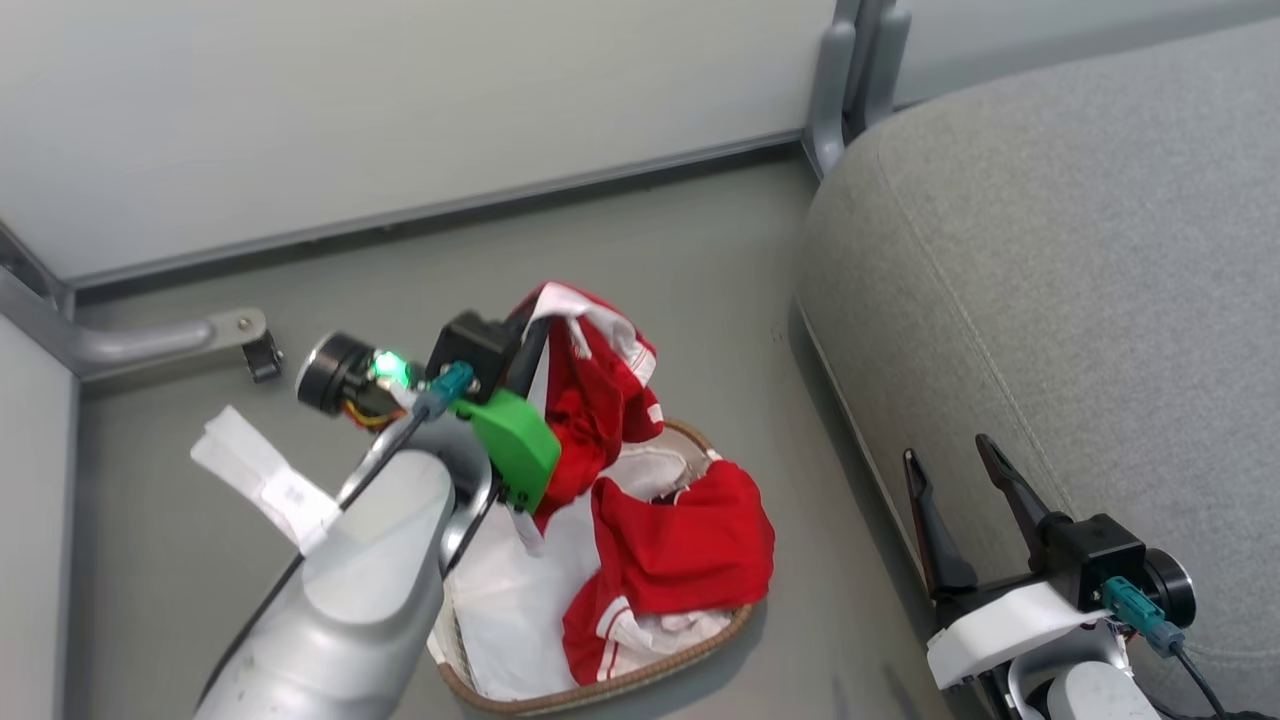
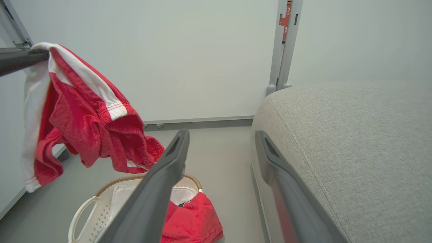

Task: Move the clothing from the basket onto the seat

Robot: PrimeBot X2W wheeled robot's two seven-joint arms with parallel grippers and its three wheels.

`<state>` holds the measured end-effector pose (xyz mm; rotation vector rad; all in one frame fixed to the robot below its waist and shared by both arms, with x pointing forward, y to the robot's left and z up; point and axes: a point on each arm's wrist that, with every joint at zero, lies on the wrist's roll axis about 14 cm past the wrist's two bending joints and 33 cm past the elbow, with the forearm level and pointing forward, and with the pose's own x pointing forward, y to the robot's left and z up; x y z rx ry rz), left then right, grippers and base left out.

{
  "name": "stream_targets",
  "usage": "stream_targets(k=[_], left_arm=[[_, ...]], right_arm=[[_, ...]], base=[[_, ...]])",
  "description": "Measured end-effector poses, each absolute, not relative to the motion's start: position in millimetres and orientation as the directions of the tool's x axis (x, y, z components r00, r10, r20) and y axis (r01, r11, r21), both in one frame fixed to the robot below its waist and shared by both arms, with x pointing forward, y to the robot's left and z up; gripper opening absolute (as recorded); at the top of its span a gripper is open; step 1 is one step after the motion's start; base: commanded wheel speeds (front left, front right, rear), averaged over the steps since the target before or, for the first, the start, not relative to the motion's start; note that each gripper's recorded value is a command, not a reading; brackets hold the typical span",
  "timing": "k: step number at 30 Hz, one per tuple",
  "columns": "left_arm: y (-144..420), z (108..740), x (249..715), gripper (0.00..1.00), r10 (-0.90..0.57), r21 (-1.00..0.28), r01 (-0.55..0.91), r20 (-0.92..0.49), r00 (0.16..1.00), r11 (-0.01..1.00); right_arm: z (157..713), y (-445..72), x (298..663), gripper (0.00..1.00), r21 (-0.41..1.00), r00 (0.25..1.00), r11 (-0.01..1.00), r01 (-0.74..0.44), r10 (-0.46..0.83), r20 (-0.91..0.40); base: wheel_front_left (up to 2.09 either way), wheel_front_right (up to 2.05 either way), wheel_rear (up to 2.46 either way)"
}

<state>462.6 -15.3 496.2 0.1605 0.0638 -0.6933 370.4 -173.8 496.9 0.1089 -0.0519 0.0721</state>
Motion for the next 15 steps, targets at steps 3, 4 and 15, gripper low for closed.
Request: stream_targets(k=[3, 4, 15], left_arm=[[-20.1, 543.0, 464.3, 0.0, -0.649, 0.193, 0.642, -0.032, 0.76, 0.742], [-21.9, 559.0, 463.8, 0.0, -0.656, 0.213, 0.642, -0.006, 0.755, 0.736], [-24.1, 653.8, 454.9, 0.0, -0.686, 0.296, 0.632, 0.131, 0.716, 0.716]], right_arm=[[510.8, -167.5, 366.7, 1.0, 0.103, 0.991, 0.99, -0.098, 0.088, 0.098], [515.9, -165.4, 365.8, 1.0, 0.101, 0.989, 0.989, -0.106, 0.095, 0.113], [568.3, -131.8, 381.4, 1.0, 0.041, 0.945, 0.975, -0.22, 0.203, 0.257]], base=[[0.0, 0.0, 0.0], [0.0, 0.0, 0.0], [0.0, 0.0, 0.0]])
